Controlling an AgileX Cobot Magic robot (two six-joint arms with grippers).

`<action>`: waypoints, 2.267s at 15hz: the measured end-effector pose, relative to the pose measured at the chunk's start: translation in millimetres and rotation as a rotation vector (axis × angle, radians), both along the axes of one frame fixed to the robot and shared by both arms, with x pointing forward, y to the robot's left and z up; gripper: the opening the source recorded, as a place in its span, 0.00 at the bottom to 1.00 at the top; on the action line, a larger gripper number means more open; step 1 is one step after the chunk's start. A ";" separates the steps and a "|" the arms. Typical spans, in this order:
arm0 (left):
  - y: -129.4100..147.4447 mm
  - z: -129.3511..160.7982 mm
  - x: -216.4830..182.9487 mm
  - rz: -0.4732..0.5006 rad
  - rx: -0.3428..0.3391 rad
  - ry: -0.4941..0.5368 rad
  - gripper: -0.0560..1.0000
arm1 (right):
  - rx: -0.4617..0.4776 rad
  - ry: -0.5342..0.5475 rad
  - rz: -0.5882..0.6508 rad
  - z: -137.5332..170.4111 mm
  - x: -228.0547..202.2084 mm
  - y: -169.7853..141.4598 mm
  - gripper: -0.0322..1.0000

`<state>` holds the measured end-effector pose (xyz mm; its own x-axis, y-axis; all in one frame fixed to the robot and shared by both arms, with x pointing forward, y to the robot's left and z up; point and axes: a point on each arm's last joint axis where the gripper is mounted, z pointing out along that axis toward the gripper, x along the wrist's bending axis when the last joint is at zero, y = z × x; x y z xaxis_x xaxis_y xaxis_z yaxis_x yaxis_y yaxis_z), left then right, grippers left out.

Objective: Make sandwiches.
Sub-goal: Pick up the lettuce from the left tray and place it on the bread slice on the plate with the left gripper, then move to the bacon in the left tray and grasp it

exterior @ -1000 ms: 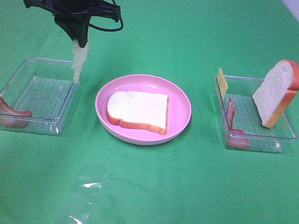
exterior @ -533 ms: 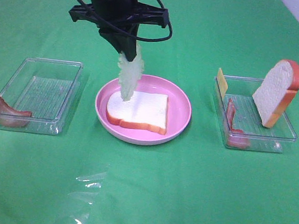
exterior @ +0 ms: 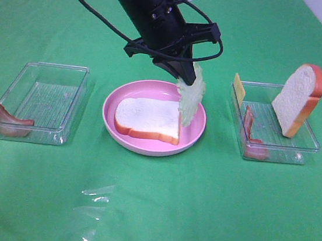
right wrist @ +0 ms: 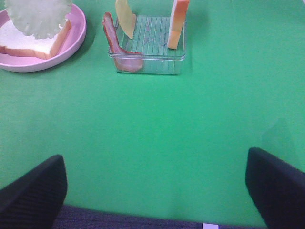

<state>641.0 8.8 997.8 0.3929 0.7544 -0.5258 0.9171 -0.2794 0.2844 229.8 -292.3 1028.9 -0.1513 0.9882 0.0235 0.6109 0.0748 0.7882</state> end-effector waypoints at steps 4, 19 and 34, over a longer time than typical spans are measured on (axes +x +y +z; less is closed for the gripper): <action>-2.9 -24.3 5.0 0.004 0.016 0.029 0.05 | 0.000 0.000 0.000 0.0 0.0 0.0 0.98; 20.3 -42.0 17.7 0.028 0.315 -0.094 0.08 | 0.001 0.000 0.001 0.0 0.0 0.1 0.98; 38.4 2.7 18.4 0.113 0.467 -0.132 0.99 | 0.006 0.000 0.004 0.1 -0.1 0.6 0.98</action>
